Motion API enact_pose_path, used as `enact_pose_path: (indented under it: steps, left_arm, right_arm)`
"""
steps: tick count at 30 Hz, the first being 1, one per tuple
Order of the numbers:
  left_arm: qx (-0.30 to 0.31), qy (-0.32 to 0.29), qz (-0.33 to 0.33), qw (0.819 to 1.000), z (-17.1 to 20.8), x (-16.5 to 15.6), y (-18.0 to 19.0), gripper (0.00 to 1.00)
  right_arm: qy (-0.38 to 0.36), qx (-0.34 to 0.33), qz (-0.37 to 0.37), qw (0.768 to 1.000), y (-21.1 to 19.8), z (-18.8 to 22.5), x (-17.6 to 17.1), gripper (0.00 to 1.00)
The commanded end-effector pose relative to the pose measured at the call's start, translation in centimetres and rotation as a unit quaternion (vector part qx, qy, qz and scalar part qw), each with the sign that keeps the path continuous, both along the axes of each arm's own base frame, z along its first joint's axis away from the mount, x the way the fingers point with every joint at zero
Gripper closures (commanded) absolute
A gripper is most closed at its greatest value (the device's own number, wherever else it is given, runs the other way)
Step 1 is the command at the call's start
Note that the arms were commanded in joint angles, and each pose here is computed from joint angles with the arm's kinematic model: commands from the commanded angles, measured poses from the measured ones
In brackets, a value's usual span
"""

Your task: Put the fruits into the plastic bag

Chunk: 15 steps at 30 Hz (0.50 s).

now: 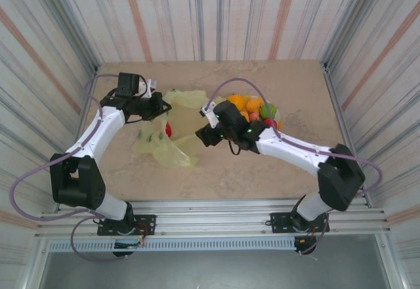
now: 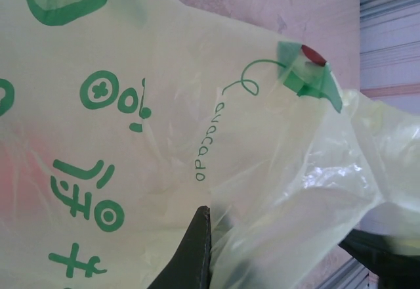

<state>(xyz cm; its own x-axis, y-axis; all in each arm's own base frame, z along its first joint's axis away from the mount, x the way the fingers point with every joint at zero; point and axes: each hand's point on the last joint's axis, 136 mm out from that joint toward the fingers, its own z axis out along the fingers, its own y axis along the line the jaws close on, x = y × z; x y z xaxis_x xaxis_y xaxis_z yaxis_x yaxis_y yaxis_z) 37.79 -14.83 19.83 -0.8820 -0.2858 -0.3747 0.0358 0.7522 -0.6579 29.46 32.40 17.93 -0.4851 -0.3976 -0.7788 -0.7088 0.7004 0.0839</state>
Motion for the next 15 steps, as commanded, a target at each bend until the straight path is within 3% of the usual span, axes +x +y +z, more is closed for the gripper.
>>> enact_pose_path:
  steps: [1, 4, 7, 11, 15]
  left_arm:
    - [0.018, 0.002, 0.013, 1.000, -0.3, 0.1, 1.2, 1.00]
    - [0.015, 0.004, 0.023, 1.000, -0.3, 0.3, 1.8, 1.00]
    - [0.010, 0.001, 0.031, 0.999, -0.1, 0.5, 2.2, 1.00]
    - [0.004, -0.001, 0.033, 0.999, 0.1, 0.6, 2.3, 1.00]
    - [-0.001, -0.001, 0.030, 1.000, 0.1, 0.6, 2.1, 1.00]
  right_arm:
    - [0.035, 0.034, 0.049, 0.998, -1.7, 1.0, -3.1, 0.18]
    - [0.044, 0.056, 0.027, 0.997, -4.7, 1.1, -3.9, 0.18]
    - [0.039, 0.045, -0.069, 0.996, -9.5, 0.3, -2.2, 0.18]
    - [0.026, -0.044, -0.225, 0.973, -16.7, -1.4, 0.8, 0.13]
    - [0.020, -0.133, -0.257, 0.957, -18.7, -2.5, 2.8, 0.10]
